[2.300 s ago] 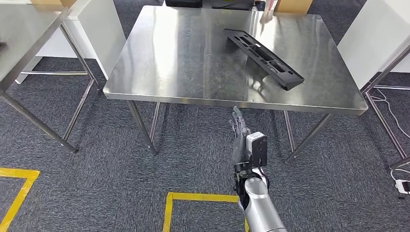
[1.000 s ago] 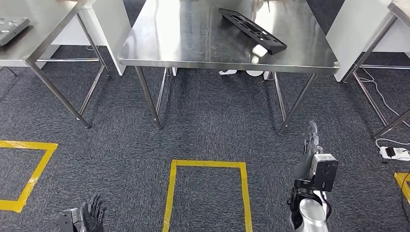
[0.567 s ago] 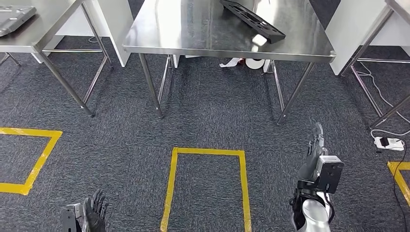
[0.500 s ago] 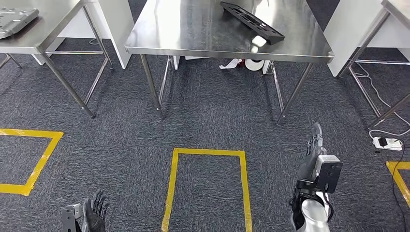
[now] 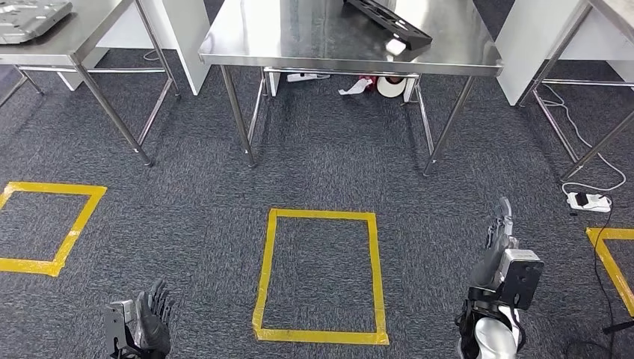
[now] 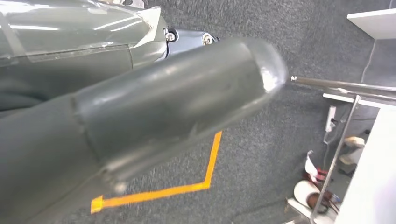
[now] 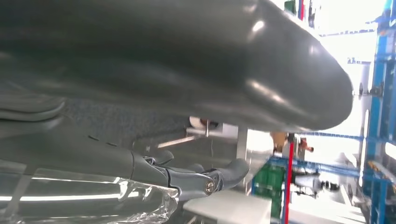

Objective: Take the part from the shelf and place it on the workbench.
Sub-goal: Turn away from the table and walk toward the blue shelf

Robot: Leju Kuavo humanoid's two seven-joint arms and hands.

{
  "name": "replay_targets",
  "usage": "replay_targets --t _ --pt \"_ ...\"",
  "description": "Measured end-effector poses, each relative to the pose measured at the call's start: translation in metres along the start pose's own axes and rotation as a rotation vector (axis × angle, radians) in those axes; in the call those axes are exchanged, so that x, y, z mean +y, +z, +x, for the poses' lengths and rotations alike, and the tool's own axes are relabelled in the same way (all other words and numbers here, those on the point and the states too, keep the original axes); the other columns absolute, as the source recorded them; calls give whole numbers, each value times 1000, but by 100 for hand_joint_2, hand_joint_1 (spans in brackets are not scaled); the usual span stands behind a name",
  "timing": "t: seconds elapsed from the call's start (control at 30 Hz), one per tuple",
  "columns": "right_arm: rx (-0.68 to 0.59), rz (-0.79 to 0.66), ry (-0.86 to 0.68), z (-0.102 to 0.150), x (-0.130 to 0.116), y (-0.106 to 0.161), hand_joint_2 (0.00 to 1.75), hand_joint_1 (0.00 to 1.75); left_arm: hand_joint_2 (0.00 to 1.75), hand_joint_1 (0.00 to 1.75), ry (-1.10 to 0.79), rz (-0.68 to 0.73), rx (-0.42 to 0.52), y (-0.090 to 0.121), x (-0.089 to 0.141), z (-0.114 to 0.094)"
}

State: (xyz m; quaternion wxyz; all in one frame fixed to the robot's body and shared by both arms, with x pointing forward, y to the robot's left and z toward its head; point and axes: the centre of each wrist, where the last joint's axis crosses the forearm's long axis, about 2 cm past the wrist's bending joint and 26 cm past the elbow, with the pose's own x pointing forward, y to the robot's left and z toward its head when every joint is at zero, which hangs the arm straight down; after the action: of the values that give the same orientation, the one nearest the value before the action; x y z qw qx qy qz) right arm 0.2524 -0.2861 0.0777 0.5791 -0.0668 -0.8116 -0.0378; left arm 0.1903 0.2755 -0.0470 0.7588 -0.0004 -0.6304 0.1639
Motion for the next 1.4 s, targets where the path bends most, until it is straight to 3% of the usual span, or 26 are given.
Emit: replay_targets --t 1.4 --pt "23 -39 -26 5 -9 11 0 0 0 0 -35 -42 15 -3 -11 0"
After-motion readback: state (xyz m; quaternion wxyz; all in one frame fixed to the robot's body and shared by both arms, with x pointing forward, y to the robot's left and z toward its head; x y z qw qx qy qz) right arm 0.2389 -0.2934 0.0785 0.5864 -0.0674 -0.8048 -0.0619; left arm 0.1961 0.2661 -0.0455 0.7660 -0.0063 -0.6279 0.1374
